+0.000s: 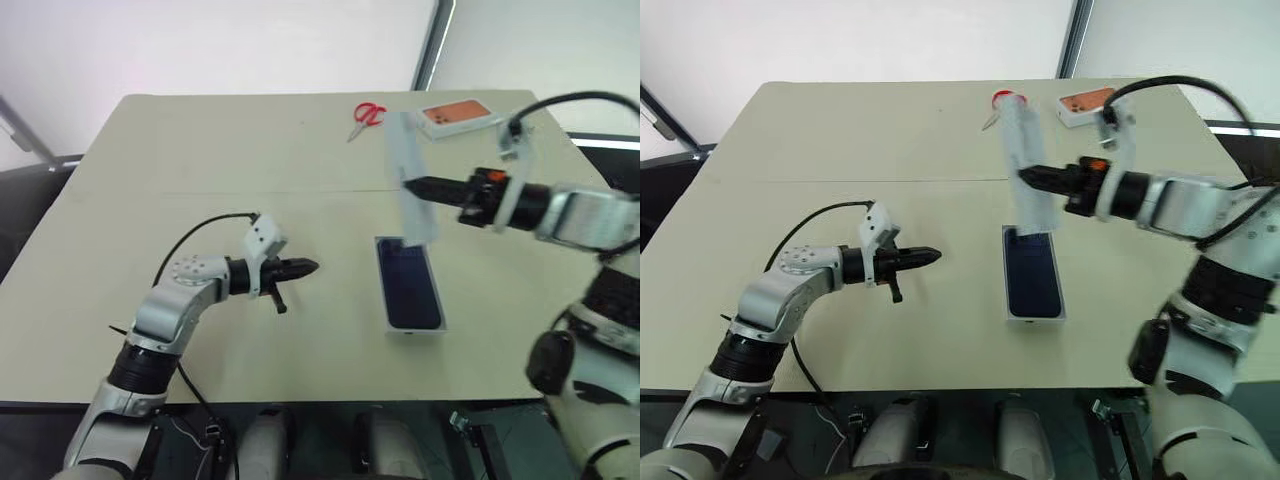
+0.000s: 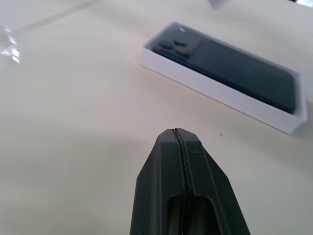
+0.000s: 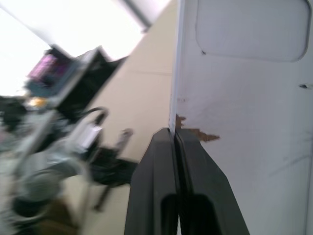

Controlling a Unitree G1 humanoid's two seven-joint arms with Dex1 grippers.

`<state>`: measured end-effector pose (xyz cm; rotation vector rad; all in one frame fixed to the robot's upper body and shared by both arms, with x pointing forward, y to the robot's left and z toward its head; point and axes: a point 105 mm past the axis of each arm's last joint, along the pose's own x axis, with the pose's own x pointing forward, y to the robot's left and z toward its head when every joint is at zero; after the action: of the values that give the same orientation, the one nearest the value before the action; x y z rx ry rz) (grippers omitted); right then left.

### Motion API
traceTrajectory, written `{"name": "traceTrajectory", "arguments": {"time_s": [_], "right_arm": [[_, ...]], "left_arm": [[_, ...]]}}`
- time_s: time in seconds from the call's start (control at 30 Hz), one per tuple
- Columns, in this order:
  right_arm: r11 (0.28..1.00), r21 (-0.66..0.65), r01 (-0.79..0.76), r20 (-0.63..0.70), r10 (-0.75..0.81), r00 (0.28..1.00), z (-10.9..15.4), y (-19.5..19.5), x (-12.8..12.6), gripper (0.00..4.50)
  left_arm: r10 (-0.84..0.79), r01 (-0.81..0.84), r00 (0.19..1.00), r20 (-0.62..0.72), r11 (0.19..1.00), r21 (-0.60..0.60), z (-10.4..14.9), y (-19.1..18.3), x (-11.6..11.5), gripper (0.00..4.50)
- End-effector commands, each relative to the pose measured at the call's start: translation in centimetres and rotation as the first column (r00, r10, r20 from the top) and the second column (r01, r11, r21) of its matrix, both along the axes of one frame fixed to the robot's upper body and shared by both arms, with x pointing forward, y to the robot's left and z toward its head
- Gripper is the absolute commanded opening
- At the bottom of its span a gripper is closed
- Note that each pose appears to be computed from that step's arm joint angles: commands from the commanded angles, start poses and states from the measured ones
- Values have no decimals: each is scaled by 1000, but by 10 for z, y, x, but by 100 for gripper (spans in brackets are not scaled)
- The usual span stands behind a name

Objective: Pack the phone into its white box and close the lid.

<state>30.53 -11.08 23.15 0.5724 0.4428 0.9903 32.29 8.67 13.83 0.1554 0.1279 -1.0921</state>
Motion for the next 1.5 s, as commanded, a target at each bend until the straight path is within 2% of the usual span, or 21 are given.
{"name": "traceTrajectory", "arguments": {"time_s": [0.03, 0.17, 0.33, 0.47, 0.57, 0.67, 0.7, 0.8, 0.87, 1.0, 1.1, 1.17, 1.27, 1.37, 1.43, 1.5], "right_arm": [[995, 95, 11, -85, -2, 996, -5, 22, -16, 2], [989, 99, 112, -205, -90, 975, -39, 30, -23, 2], [971, 94, 221, -263, -189, 946, -49, 24, -21, 2], [954, 1, 299, -330, -282, 901, -72, 3, -19, 2], [953, 8, 303, -311, -286, 907, -66, 0, -17, 96], [955, -4, 296, -271, -286, 919, -58, -5, -14, 244], [961, -30, 274, -216, -274, 937, -47, -11, -12, 295], [956, -178, 233, -59, -247, 967, -19, -28, -13, 445], [912, -319, 257, 21, -264, 964, -14, -42, -13, 445], [839, -442, 317, 114, -298, 948, -13, -65, -5, 445], [701, -600, 386, 261, -285, 922, -21, -86, 2, 445], [656, -648, 387, 312, -236, 921, -24, -90, 2, 445], [585, -704, 403, 381, -168, 909, -29, -97, 6, 445], [516, -752, 411, 432, -86, 898, -36, -103, 8, 445], [515, -758, 399, 435, -55, 899, -40, -102, 8, 445], [518, -766, 380, 436, -17, 900, -44, -100, 7, 358]], "left_arm": [[2, -2, 998, 64, 1000, 7, 9, 2, 2, 0], [-2, 1, 998, 56, 1000, 16, 4, 1, 0, 0], [-49, 48, 998, 50, 999, 18, 3, -11, -7, 0], [-117, 116, 992, 54, 993, 29, 0, -32, -13, 0], [-118, 117, 992, 54, 993, 11, 0, -47, -7, 0], [-112, 112, 993, 48, 994, 3, -1, -57, -2, 0], [-122, 122, 992, 46, 993, -3, -1, -64, -1, 0], [-168, 170, 985, 48, 985, -36, 4, -82, -5, 0], [-204, 207, 978, 43, 977, -59, 8, -94, -11, 0], [-244, 246, 969, 42, 968, -52, 7, -112, -17, 0], [-243, 245, 969, 35, 967, -75, 9, -122, -17, 0], [-230, 231, 973, 26, 968, -100, 12, -123, -14, 0], [-156, 157, 988, 20, 975, -158, 24, -108, -3, 0], [-61, 63, 998, 23, 985, -160, 32, -82, 9, 0], [21, -19, 1000, 21, 992, -125, 30, -59, 17, 0], [88, -88, 996, -6, 994, -67, 21, -40, 24, 0]]}}
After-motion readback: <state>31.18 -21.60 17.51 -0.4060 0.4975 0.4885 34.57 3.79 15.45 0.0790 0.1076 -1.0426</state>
